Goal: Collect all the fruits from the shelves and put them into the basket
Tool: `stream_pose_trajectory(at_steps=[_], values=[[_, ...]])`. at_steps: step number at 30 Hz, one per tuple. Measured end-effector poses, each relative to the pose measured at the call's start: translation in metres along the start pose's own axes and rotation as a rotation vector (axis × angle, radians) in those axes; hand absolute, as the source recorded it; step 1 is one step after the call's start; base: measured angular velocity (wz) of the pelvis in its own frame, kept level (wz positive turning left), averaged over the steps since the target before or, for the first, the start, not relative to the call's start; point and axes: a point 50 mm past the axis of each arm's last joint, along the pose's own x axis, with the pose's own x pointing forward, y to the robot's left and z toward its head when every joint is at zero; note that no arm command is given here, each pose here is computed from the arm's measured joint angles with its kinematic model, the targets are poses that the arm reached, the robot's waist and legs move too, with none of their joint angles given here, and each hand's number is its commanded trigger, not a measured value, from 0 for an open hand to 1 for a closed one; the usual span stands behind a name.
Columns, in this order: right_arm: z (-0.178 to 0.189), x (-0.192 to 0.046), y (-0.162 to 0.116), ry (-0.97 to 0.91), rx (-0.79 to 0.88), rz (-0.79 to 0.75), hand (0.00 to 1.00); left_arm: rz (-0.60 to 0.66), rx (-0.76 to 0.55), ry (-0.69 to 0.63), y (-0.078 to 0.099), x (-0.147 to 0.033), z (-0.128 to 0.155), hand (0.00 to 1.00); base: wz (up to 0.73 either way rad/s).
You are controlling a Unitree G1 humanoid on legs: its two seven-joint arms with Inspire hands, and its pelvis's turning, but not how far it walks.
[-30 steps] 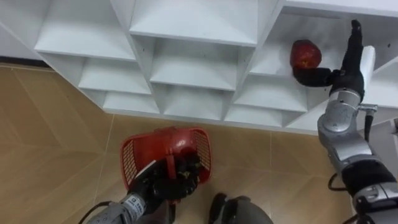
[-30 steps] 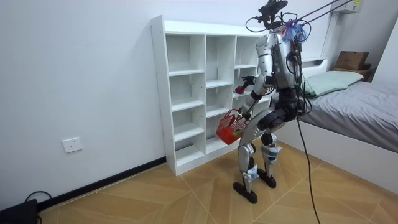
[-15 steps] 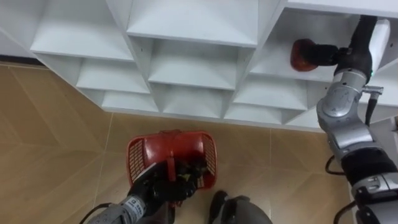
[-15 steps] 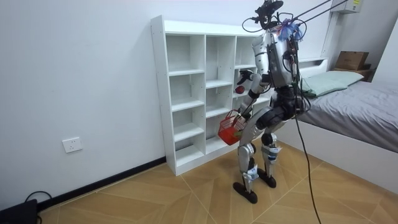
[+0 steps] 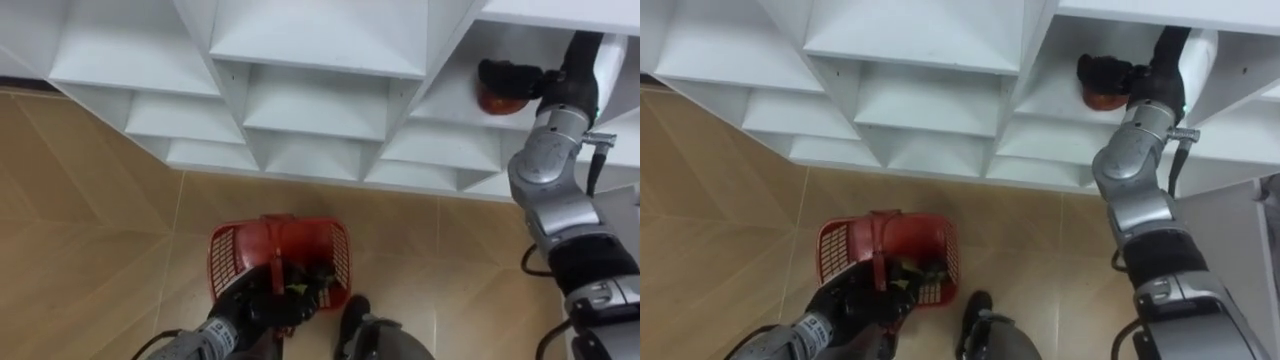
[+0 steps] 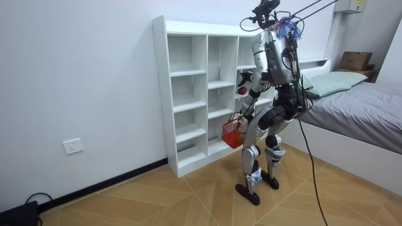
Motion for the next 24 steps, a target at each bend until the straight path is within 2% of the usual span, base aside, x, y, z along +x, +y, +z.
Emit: stream_pose_trajectory(at_steps=[14, 24], values=[[-0.018, -0.002, 0.005, 0.097, -0.073, 0.104, 0.00, -0.007, 0.074, 0.014, -0.003, 0.004, 0.002, 1.00, 0.00], [-0.024, -0.003, 0.005, 0.132, -0.081, 0.116, 0.00, 0.013, 0.080, 0.015, -0.002, 0.004, 0.003, 1.00, 0.00]])
